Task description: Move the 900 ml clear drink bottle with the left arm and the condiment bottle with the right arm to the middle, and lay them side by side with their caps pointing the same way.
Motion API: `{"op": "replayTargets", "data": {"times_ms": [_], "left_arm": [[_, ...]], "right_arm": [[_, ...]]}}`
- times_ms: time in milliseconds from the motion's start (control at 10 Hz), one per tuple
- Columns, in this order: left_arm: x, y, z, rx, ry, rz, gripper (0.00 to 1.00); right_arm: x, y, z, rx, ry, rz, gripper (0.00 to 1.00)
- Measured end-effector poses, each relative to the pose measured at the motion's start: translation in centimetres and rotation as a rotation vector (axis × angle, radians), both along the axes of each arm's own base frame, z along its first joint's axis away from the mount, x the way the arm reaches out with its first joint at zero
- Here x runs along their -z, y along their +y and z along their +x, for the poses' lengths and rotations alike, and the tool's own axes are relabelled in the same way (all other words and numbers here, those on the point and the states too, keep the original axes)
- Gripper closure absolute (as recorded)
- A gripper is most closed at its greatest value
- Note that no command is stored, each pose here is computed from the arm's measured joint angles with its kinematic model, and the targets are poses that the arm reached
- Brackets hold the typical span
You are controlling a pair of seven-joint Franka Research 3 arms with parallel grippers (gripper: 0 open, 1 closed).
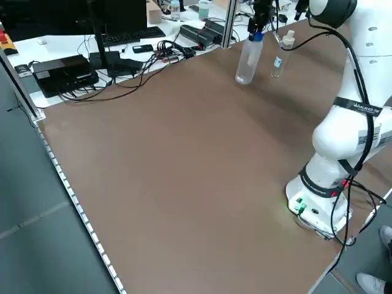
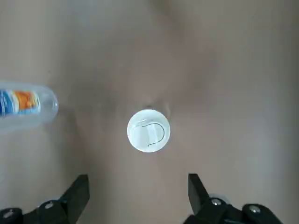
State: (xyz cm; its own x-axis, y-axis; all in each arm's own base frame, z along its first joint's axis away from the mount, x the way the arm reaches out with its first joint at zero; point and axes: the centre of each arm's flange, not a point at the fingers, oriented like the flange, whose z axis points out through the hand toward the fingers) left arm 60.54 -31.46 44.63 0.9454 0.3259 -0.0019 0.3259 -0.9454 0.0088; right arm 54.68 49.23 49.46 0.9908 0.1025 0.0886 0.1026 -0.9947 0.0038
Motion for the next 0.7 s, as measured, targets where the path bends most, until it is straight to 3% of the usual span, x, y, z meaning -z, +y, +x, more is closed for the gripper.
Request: {"op": "replayTargets", "data": {"times_ms": [400, 700], "left_arm": [[0.8, -0.2, 0.1, -0.559, 0.014, 0.005, 0.33], [1.2, -0.7, 1.2, -0.877, -0.015, -0.065, 0.33]], "right_arm": [[0.4, 0.2, 0.1, -0.421, -0.015, -0.046, 0.06], [1.8, 0.6, 0.6, -0.736, -0.05, -0.062, 0.06]]}}
